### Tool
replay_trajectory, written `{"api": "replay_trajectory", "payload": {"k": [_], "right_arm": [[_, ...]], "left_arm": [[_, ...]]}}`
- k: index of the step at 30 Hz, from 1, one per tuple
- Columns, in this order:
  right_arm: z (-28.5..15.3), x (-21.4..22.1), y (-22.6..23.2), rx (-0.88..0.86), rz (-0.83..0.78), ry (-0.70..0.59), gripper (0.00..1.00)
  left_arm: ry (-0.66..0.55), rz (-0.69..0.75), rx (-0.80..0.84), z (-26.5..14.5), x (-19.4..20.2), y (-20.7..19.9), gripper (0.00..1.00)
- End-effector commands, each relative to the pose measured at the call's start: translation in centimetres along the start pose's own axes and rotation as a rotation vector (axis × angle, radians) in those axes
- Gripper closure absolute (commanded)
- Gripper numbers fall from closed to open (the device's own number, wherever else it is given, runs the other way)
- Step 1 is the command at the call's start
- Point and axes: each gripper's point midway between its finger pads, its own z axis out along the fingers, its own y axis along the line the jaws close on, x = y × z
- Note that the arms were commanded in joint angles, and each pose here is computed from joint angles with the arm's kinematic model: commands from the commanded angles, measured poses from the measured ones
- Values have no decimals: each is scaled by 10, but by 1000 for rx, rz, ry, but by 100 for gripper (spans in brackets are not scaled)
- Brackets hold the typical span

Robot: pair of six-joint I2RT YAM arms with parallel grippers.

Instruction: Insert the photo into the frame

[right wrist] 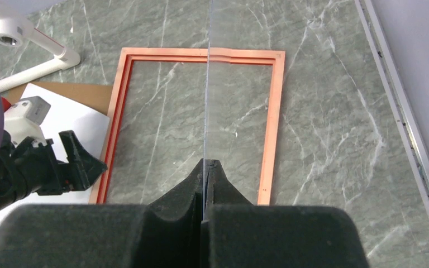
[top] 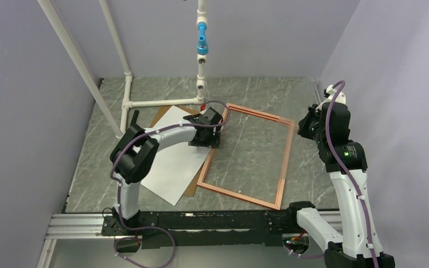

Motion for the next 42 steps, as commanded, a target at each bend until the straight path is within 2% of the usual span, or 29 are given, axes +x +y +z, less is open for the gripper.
{"api": "replay_trajectory", "payload": {"k": [1,5,10,16,22,27,36,42], "right_arm": [[1,-7,6,-32,11,-29,100],[4,-2,9,-50,11,-9,100],[6,4,13,-70,9,16,100],[8,9,15,-86,10,35,100],[11,13,18,-102,9,52,100],[13,18,21,-121,10,71,100],[16,25,22,-132,9,88,100],[17,29,23,-139,8,100,100]], "left_arm": [[-68,-102,42,-11,-20,10,16],[-54,-142,-22,-9,-16,28,16],[-59,-200,12,-15,-21,32,11],[-55,-284,151,-24,-27,25,4],[-24,-351,337,-37,-18,11,2],[57,-359,409,-35,0,1,4],[127,-375,529,-39,29,-19,9],[140,-322,515,-51,42,-39,8]]}}
